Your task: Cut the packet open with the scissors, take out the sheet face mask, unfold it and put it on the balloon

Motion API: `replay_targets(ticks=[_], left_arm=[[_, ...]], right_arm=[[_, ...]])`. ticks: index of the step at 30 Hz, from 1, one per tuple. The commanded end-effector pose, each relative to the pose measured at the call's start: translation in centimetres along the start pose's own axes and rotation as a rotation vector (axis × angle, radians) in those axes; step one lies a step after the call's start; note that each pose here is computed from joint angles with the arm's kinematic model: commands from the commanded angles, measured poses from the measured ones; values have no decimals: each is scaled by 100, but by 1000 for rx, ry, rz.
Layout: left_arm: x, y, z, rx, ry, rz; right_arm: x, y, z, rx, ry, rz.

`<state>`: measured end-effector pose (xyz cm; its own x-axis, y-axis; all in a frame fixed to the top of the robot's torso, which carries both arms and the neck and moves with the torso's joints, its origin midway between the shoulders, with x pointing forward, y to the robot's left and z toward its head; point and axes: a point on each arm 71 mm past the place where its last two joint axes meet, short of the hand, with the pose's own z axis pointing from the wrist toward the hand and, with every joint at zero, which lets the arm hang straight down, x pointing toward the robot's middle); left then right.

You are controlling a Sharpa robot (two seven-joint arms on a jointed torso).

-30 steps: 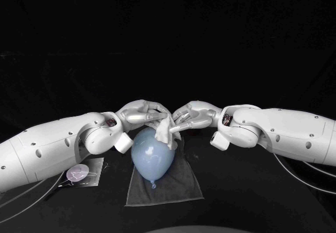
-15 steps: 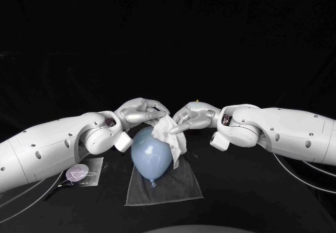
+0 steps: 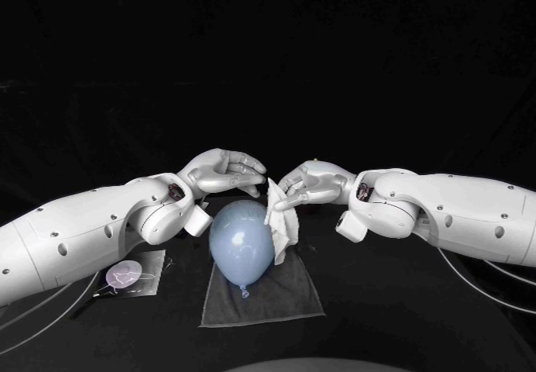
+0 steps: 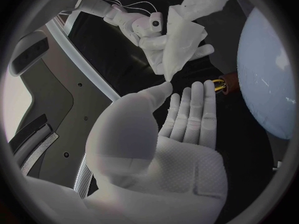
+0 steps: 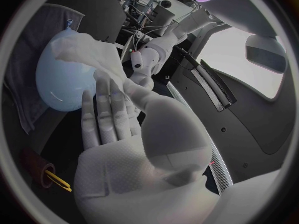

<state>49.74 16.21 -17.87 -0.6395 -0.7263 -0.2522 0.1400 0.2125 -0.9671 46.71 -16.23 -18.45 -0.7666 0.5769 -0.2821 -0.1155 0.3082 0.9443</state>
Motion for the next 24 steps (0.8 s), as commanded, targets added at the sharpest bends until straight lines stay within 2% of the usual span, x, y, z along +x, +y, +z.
replay_targets(ticks=[1,8,11,14,19,24], left_arm=[[-59,-25,-1,21,-84,104],[-117,-54,-19,53,-164,141],[-120,-76,-39,72,-179,144],[-71,-109,-59,91,-159,149],[76,-178,-116,135,-119,159],[171,-209,-168,154,-77,169]], right_arm=[[-22,31,-22,-42,-45,79],[-30,33,-71,-55,-64,129],[-41,37,-104,-64,-85,136],[-53,40,-147,-75,-114,138],[-51,34,-211,-92,-160,149],[-27,-4,-254,-93,-194,150]])
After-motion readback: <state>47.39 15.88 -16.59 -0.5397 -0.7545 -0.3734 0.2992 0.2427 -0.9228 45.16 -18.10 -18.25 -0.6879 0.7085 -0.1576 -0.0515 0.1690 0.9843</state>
